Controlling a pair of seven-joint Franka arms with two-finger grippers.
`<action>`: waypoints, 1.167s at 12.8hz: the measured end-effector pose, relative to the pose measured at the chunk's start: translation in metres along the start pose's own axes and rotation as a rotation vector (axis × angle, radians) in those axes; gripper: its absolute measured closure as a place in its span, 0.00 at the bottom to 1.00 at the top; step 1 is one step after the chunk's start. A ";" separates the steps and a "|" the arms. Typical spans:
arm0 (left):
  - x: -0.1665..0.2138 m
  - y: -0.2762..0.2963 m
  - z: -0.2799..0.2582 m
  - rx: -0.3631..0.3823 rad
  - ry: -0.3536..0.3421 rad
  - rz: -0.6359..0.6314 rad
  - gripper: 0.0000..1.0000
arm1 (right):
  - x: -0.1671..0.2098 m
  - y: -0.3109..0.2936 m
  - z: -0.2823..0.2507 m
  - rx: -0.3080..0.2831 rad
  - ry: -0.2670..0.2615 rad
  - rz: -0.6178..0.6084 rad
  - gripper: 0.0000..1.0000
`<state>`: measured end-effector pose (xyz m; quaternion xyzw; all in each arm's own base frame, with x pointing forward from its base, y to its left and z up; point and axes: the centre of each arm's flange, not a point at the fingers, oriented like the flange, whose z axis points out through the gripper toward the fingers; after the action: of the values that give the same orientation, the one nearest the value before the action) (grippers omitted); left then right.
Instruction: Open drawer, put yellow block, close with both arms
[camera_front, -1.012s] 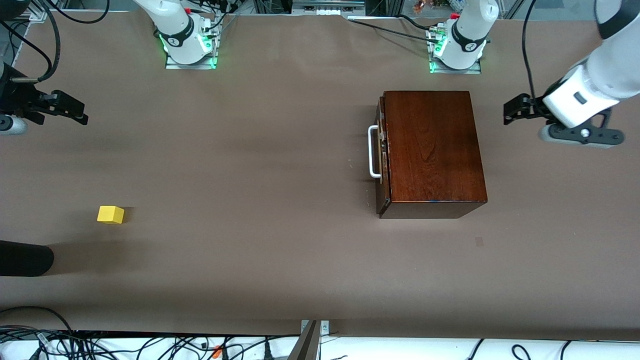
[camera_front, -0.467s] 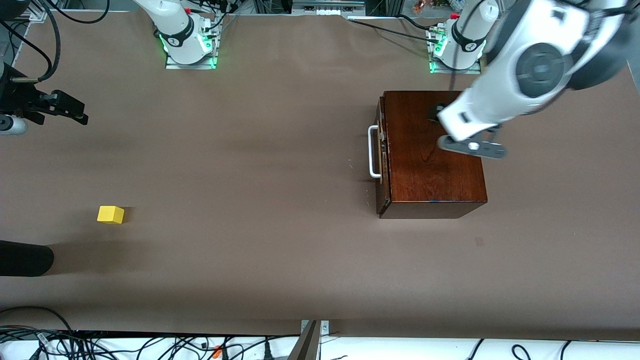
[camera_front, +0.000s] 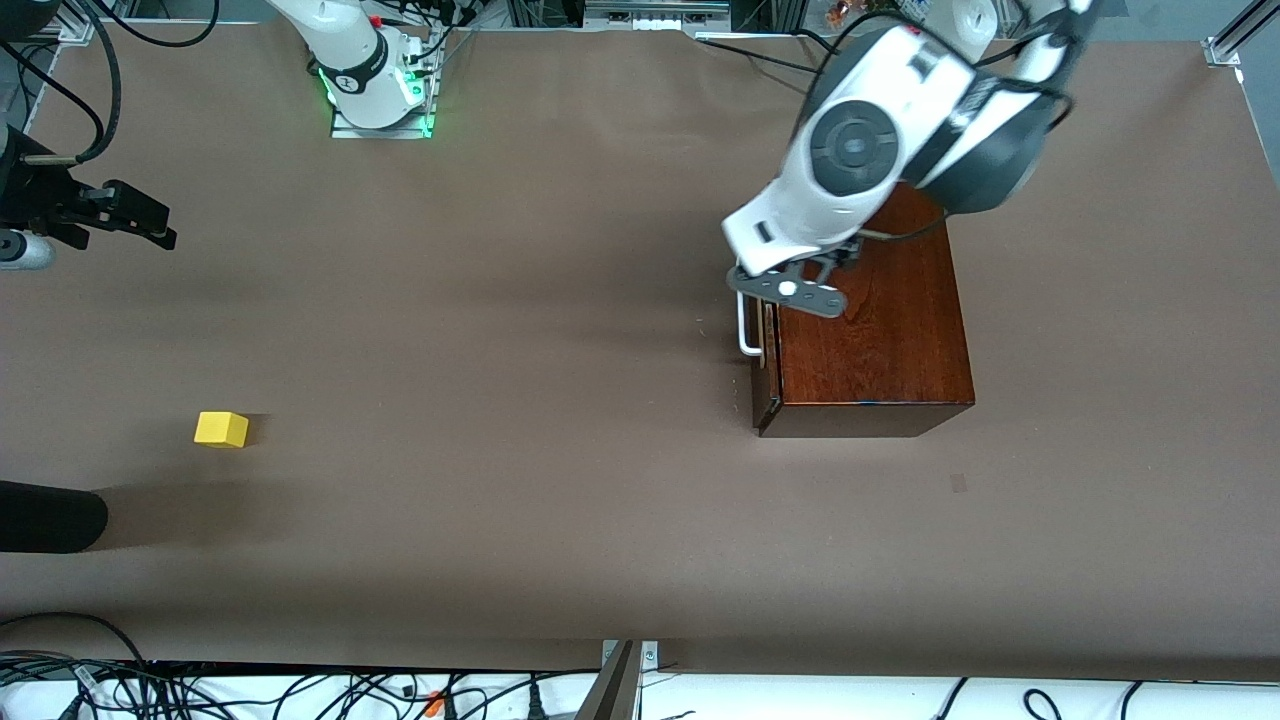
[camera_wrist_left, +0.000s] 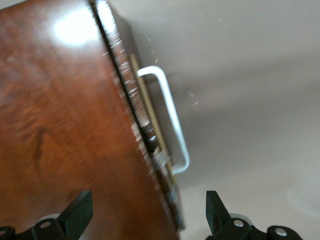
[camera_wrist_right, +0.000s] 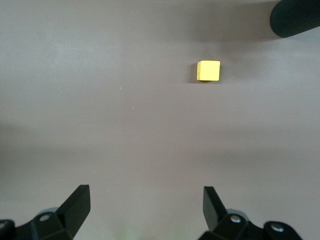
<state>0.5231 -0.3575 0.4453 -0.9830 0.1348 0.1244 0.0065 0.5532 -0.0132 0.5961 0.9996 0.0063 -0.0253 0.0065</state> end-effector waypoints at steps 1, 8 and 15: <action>0.005 0.009 0.008 0.008 0.014 -0.002 0.00 | 0.000 0.000 0.000 0.000 0.000 0.000 0.00; 0.023 0.078 0.098 0.128 0.102 -0.064 0.00 | 0.000 0.000 0.000 0.000 0.000 -0.001 0.00; 0.019 0.079 0.138 0.207 0.129 -0.082 0.00 | 0.000 0.000 0.000 0.000 0.000 -0.001 0.00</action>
<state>0.4864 -0.4327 0.3088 -0.9877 0.1068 0.0458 0.1045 0.5532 -0.0132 0.5961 0.9996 0.0067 -0.0253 0.0065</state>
